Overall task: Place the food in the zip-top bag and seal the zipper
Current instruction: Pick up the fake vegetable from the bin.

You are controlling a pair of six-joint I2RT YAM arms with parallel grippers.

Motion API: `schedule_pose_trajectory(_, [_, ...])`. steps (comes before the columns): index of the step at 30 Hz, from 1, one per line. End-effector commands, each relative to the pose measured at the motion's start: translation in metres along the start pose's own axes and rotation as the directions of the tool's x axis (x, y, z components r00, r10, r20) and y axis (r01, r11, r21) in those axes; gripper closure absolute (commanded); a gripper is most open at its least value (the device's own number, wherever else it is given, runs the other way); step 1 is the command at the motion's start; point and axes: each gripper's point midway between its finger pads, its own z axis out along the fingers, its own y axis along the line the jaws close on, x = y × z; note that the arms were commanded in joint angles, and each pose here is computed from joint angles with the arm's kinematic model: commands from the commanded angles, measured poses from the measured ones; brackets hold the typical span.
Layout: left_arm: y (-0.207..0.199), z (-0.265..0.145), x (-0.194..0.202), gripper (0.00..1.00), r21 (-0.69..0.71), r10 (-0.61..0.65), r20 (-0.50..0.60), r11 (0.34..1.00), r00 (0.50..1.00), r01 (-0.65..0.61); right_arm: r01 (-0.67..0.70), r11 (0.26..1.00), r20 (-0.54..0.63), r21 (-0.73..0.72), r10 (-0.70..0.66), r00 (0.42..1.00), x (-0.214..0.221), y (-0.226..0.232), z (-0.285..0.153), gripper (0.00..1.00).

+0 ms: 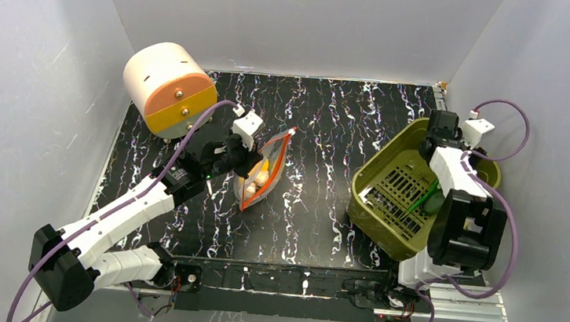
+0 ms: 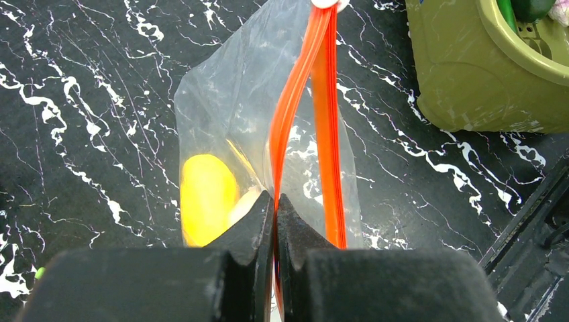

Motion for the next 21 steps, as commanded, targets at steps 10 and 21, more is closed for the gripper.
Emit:
schedule_pose_trajectory(10, [-0.002, -0.005, -0.014, 1.00, 0.000, -0.008, 0.048, 1.000, 0.999, 0.008, -0.168, 0.948, 0.113, -0.269, 0.204, 0.972, -0.071, 0.011, -0.107, 0.55])
schedule_pose_trajectory(21, [-0.007, -0.004, -0.028, 1.00, 0.007, -0.098, 0.060, 0.995, 0.993, 0.098, -0.161, 0.791, 0.095, -0.590, 0.266, 0.959, -0.101, 0.036, -0.220, 0.55])
